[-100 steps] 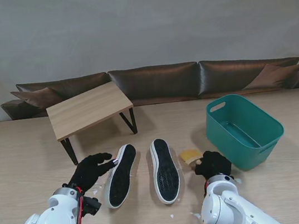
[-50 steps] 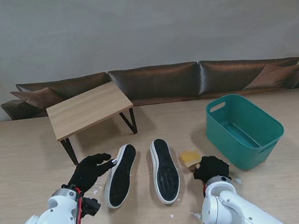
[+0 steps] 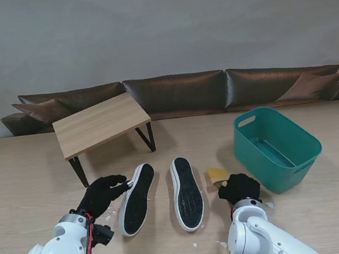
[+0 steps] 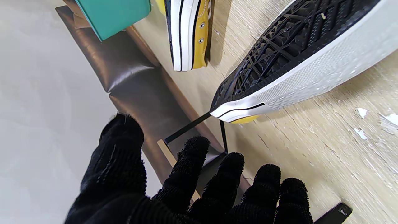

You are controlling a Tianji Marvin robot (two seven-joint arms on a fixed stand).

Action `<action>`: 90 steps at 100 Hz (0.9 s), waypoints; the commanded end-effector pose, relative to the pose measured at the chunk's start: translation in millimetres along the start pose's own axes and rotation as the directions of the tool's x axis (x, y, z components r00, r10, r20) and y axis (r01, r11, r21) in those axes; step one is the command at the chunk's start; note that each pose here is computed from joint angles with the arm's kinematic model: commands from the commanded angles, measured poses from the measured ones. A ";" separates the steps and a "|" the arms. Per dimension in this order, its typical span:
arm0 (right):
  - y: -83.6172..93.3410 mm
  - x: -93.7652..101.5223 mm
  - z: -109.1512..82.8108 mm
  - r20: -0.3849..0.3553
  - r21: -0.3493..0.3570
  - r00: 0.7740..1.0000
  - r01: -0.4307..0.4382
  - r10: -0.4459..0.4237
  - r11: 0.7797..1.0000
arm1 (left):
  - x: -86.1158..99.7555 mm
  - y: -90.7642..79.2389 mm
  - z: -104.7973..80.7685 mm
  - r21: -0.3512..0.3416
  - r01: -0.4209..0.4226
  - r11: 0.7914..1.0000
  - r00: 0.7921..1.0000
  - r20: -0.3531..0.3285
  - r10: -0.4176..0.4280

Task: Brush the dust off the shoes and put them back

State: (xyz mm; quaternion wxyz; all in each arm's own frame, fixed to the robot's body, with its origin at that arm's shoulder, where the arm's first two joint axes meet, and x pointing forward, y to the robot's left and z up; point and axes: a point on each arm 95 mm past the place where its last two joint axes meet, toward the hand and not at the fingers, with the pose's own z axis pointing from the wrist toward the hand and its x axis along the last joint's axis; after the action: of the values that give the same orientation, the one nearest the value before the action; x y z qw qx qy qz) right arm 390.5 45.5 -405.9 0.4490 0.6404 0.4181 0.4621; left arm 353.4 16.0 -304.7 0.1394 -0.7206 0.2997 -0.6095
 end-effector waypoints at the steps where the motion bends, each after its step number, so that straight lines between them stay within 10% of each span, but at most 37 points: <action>1: -3.1 4.9 -0.9 -0.013 0.023 1.000 -0.005 0.006 1.000 | 1.1 2.7 -0.7 -0.021 0.007 1.000 1.000 -0.002 -0.007; 52: -1.0 5.2 -4.6 0.011 0.065 0.994 -0.111 0.110 0.992 | 0.5 2.6 -0.7 -0.024 0.004 1.000 1.000 0.001 -0.004; 90: 13.6 11.2 -13.2 0.092 0.050 0.945 -0.319 0.314 0.946 | 0.1 2.5 -0.5 -0.023 0.001 1.000 1.000 0.003 -0.001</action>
State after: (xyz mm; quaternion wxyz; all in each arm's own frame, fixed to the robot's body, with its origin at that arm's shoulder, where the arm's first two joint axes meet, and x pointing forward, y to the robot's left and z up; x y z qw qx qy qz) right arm 384.5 47.5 -391.6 0.3781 0.7260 0.3114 0.4827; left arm 353.4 16.3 -305.2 0.1394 -0.7210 0.3017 -0.6080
